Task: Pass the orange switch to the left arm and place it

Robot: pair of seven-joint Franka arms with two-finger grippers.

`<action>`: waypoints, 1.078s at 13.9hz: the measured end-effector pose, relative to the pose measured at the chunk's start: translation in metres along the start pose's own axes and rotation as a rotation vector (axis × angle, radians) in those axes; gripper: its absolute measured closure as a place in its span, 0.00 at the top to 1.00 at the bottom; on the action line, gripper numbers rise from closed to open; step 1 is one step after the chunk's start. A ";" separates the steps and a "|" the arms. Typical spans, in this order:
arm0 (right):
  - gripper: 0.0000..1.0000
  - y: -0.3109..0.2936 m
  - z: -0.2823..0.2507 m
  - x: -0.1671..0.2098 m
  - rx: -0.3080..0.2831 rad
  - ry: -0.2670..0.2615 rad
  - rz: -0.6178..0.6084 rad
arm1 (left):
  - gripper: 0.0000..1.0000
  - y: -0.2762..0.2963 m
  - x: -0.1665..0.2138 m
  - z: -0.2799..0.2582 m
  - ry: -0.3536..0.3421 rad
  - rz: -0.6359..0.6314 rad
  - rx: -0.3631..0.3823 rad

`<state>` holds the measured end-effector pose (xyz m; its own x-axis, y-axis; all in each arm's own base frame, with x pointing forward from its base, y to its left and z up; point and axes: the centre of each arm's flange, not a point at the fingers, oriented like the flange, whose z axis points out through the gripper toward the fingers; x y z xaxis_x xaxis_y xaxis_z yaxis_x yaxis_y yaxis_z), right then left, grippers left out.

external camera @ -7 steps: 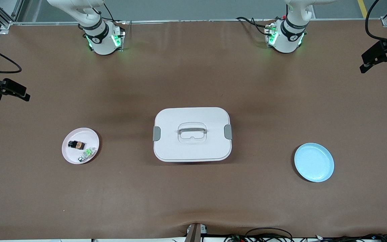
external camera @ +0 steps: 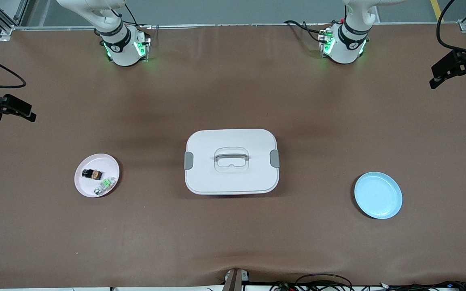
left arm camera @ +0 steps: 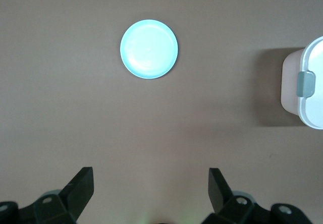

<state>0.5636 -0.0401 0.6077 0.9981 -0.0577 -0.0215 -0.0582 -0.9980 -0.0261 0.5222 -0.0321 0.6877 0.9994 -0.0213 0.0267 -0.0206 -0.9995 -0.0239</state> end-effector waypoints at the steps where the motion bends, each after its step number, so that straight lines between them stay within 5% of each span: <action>1: 1.00 0.001 -0.001 0.000 0.000 0.003 0.003 | 1.00 0.002 0.001 0.003 -0.006 0.004 0.000; 8: 1.00 0.009 0.012 0.009 -0.004 -0.006 0.024 | 1.00 0.023 -0.001 0.009 -0.046 0.038 0.002; 15: 1.00 0.016 0.097 0.060 -0.018 -0.041 0.037 | 1.00 0.035 -0.002 0.012 -0.054 0.020 0.005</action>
<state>0.6209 -0.0572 0.5091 0.9936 -0.0938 -0.0626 -0.0944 -0.9955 -0.0068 0.5195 -0.0671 0.6746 0.9988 -0.0394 -0.0280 -0.0402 -0.9988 -0.0288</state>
